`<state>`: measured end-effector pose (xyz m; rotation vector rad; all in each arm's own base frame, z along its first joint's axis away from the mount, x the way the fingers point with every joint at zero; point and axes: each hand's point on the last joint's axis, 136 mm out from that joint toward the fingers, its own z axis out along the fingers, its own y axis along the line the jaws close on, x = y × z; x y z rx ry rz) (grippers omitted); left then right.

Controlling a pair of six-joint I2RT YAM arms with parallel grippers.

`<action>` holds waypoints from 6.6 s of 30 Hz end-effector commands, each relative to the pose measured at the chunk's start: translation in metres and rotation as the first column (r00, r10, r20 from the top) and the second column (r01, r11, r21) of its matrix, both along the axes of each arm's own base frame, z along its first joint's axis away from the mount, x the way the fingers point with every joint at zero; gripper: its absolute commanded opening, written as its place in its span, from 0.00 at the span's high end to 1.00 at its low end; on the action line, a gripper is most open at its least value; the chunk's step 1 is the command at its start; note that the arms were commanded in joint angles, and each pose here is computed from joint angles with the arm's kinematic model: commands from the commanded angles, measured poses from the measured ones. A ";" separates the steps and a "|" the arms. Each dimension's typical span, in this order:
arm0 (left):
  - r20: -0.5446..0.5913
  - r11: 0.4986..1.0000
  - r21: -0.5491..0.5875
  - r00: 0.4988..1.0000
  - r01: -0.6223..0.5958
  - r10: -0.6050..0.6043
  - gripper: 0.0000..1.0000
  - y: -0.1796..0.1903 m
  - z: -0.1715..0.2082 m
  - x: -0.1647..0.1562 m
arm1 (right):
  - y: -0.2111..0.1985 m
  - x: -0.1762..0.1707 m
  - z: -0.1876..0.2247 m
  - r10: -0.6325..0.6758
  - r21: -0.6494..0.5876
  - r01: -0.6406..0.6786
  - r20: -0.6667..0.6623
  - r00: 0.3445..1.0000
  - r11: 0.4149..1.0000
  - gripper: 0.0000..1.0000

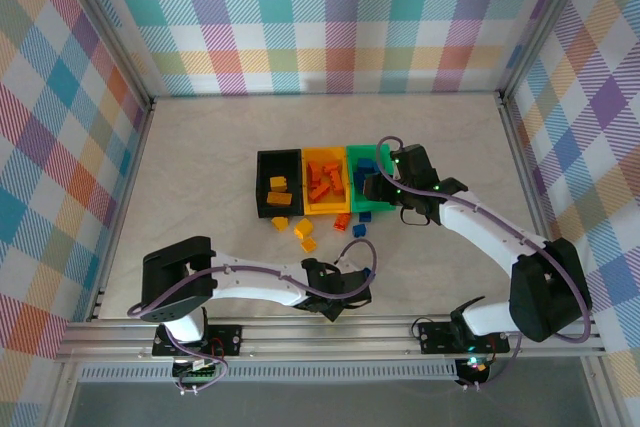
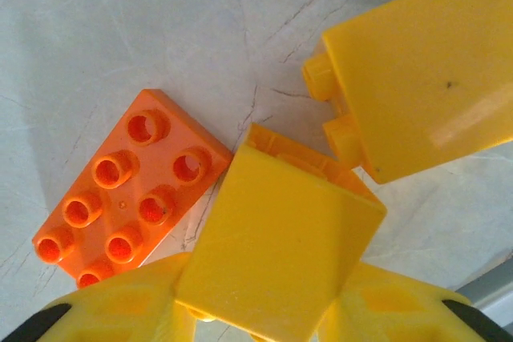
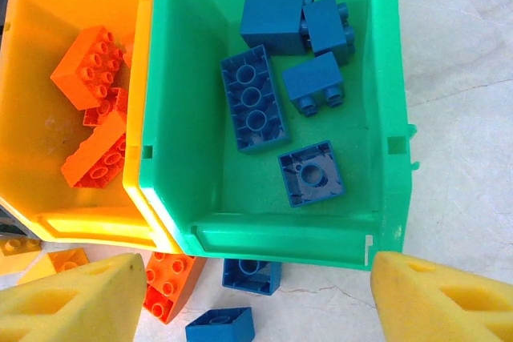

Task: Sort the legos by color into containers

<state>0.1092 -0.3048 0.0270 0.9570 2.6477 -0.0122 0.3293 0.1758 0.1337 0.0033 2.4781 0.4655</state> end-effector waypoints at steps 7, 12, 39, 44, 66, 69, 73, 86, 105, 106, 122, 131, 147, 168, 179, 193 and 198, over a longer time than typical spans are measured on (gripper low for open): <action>0.045 0.991 -0.086 0.993 -0.104 0.108 0.64 0.020 0.035 0.022 | -0.003 -0.002 0.008 -0.005 0.002 0.005 0.033 0.999 1.000 0.26; 0.051 0.968 -0.149 0.976 -0.200 0.210 0.66 0.041 0.053 0.046 | -0.003 -0.003 0.012 -0.006 0.015 0.005 0.040 0.999 1.000 0.26; 0.092 0.671 -0.315 0.682 -0.671 0.726 0.69 0.127 0.104 0.300 | 0.003 -0.069 0.000 0.099 0.072 -0.096 -0.040 0.994 0.993 0.28; 0.059 0.677 -0.295 0.694 -0.674 0.718 0.44 0.115 0.096 0.314 | 0.027 -0.119 -0.025 0.236 0.082 -0.226 -0.137 0.962 0.971 0.27; -0.075 0.682 -0.515 0.820 -0.519 0.567 0.00 0.100 0.151 0.155 | 0.087 -0.204 -0.064 0.560 -0.087 -0.593 -0.246 0.791 0.801 0.31; -0.087 0.665 -0.512 0.803 -0.543 0.589 0.00 0.118 0.140 0.137 | 0.096 -0.200 -0.063 0.571 -0.116 -0.604 -0.226 0.789 0.789 0.31; -0.078 0.655 -0.499 0.782 -0.568 0.618 0.00 0.138 0.133 0.122 | 0.104 -0.194 -0.069 0.581 -0.152 -0.622 -0.240 0.778 0.769 0.32; -0.060 0.650 -0.492 0.768 -0.579 0.638 0.00 0.152 0.130 0.119 | 0.079 -0.219 -0.102 0.550 -0.284 -0.662 -0.385 0.741 0.693 0.46; -0.024 0.655 -0.448 0.740 -0.609 0.672 0.00 0.175 0.120 0.113 | 0.098 -0.194 -0.051 0.563 -0.284 -0.605 -0.223 0.796 0.743 0.78; -0.022 0.652 -0.443 0.734 -0.616 0.679 0.00 0.178 0.119 0.112 | 0.103 -0.185 -0.040 0.563 -0.265 -0.595 -0.193 0.803 0.758 0.78; -0.070 0.610 -0.451 0.707 -0.651 0.703 0.00 0.190 0.104 0.095 | 0.253 0.014 0.053 0.547 -0.113 -0.539 0.064 0.834 0.835 0.79; -0.074 0.587 -0.485 0.700 -0.648 0.711 0.00 0.195 0.113 0.089 | 0.246 0.015 0.054 0.517 -0.087 -0.511 0.070 0.853 0.855 0.76; -0.080 0.598 -0.490 0.716 -0.634 0.694 0.00 0.188 0.111 0.094 | 0.266 0.042 0.028 0.490 -0.041 -0.489 0.059 0.870 0.872 0.33; -0.175 0.807 -0.421 0.910 -0.414 0.376 0.03 0.076 0.076 0.071 | 0.115 -0.048 0.042 0.283 0.003 -0.284 0.105 0.953 0.959 0.24; -0.037 0.963 -0.255 0.996 -0.089 0.082 0.06 0.021 0.028 0.047 | 0.039 -0.087 0.018 0.161 0.034 -0.163 0.064 0.985 0.986 0.22; 0.005 0.992 -0.108 0.998 0.065 -0.065 0.26 0.012 -0.010 0.033 | 0.022 -0.088 0.021 0.129 0.025 -0.131 0.086 0.988 0.991 0.22; 0.036 0.996 -0.020 0.996 0.083 -0.082 0.40 0.027 -0.022 0.025 | 0.016 -0.087 0.023 0.113 0.033 -0.116 0.097 0.989 0.993 0.22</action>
